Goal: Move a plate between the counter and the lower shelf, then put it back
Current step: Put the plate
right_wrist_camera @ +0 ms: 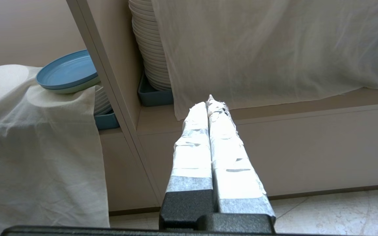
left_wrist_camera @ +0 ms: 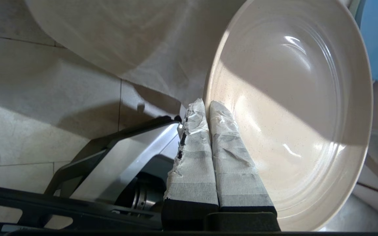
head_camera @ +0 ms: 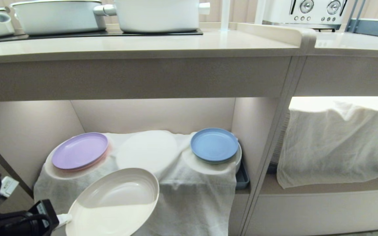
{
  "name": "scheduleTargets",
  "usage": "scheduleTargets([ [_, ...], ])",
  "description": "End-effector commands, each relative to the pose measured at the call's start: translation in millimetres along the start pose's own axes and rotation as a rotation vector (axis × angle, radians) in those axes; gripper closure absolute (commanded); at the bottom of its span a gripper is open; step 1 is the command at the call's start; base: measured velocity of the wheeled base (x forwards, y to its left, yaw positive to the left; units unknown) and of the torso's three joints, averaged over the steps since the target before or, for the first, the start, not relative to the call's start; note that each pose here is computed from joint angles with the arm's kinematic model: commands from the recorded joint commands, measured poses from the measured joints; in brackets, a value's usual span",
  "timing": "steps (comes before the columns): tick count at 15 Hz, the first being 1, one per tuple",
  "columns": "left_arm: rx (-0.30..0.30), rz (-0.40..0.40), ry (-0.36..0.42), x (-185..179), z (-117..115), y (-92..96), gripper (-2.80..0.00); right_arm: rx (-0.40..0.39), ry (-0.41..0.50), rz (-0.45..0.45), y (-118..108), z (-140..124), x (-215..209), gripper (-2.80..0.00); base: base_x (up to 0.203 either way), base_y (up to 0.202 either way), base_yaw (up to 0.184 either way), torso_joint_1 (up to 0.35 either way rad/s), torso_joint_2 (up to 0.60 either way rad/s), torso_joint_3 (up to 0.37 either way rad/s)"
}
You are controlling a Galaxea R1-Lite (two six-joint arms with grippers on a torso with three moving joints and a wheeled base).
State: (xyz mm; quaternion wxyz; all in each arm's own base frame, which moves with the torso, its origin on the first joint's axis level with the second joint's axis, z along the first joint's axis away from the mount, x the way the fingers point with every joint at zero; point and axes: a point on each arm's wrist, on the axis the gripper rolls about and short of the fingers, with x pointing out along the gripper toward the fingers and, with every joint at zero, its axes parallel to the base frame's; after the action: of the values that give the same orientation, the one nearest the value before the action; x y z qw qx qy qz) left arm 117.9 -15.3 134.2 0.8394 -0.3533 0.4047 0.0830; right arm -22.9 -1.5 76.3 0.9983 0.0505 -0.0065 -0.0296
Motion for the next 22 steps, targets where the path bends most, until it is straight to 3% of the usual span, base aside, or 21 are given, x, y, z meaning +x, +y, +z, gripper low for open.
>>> scheduleTargets([
  [1,0.012,-0.032,-0.004,-8,-3,1.7,0.00,0.001,0.001,0.000,0,0,0,0.00,0.000,0.000,0.000,0.000,0.00,0.000],
  [7,0.079,-0.075,0.072,-21,-13,8.6,0.00,0.001,0.001,0.000,0,0,0,0.00,0.000,0.000,0.000,0.000,0.00,0.000],
  [19,0.114,-0.095,0.095,-30,-22,11.9,0.00,0.001,0.001,0.000,0,0,0,0.00,0.000,0.000,0.000,0.000,0.00,0.000],
  [22,0.164,-0.096,0.090,-37,-26,16.4,0.00,0.001,0.001,0.000,0,0,0,0.00,0.000,0.000,0.000,0.000,0.00,0.000],
])
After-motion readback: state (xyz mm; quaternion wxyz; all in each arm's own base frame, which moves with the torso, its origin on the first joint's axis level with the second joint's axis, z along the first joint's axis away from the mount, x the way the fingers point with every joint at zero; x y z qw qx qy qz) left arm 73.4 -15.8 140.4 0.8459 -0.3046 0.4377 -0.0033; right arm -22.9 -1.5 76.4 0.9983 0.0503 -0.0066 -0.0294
